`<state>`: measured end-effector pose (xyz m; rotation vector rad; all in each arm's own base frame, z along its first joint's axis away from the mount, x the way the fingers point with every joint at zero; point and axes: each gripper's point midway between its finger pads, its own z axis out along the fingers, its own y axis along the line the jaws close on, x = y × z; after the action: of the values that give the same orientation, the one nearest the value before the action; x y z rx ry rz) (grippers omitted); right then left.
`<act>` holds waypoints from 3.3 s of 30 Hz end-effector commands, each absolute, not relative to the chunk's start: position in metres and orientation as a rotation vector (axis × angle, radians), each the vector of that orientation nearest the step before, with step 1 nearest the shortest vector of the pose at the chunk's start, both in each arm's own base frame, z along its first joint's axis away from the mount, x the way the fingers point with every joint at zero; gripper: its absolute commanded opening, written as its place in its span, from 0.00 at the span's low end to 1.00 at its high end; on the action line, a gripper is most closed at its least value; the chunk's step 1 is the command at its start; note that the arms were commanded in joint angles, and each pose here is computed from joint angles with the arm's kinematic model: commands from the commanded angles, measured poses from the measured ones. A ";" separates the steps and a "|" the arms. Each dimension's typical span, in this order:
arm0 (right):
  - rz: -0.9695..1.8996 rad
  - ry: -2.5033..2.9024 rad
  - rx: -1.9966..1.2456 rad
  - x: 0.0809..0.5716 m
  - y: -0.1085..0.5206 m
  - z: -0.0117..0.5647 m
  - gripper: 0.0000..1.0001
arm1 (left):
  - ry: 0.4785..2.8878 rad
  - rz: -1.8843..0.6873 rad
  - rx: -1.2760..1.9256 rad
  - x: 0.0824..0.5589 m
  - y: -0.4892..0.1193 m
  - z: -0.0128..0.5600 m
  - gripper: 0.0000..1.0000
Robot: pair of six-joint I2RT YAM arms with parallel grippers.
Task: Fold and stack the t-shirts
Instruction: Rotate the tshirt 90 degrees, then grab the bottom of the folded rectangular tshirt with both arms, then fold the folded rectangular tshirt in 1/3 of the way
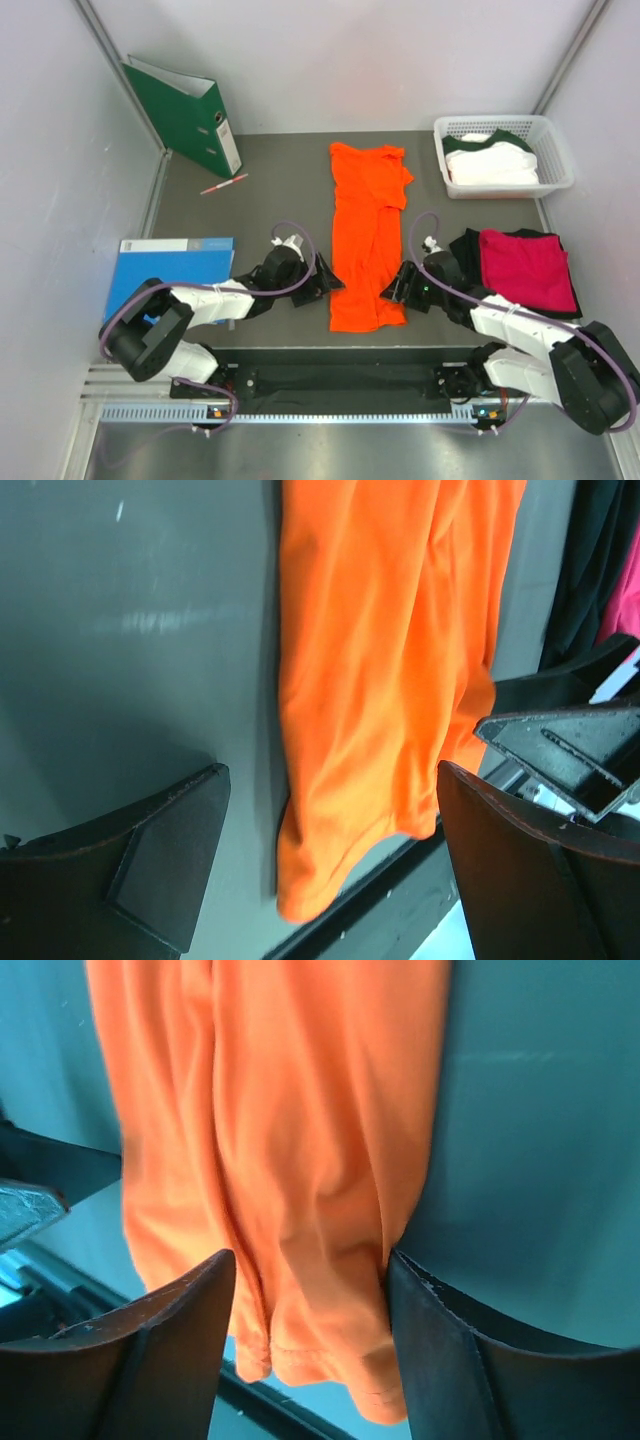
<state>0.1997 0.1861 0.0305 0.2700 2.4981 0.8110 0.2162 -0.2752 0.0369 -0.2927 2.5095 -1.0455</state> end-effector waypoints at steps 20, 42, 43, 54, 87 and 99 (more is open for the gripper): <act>0.683 2.746 0.307 0.119 0.154 -0.005 0.08 | 3.031 -0.433 -0.369 0.081 -0.171 -0.058 0.82; 0.652 2.748 0.316 0.108 0.143 0.008 0.00 | 3.119 -0.401 -0.252 0.059 -0.189 -0.070 0.66; 0.651 2.749 0.316 0.108 0.143 0.007 0.00 | 3.129 -0.401 -0.236 0.054 -0.190 -0.070 0.62; 0.683 2.709 0.294 0.114 0.147 0.018 0.00 | 3.119 -0.399 -0.180 0.053 -0.203 -0.067 0.00; 0.533 2.370 0.022 0.214 0.164 0.118 0.00 | 2.567 -0.233 0.044 0.207 -0.260 0.082 0.00; 0.477 2.303 -0.033 0.262 0.184 0.131 0.00 | 2.493 -0.232 0.100 0.265 -0.288 0.107 0.00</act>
<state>0.2284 0.1688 0.1005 -0.0065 2.4269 0.4663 0.2366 -0.2853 0.0893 0.0885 2.5531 -0.2415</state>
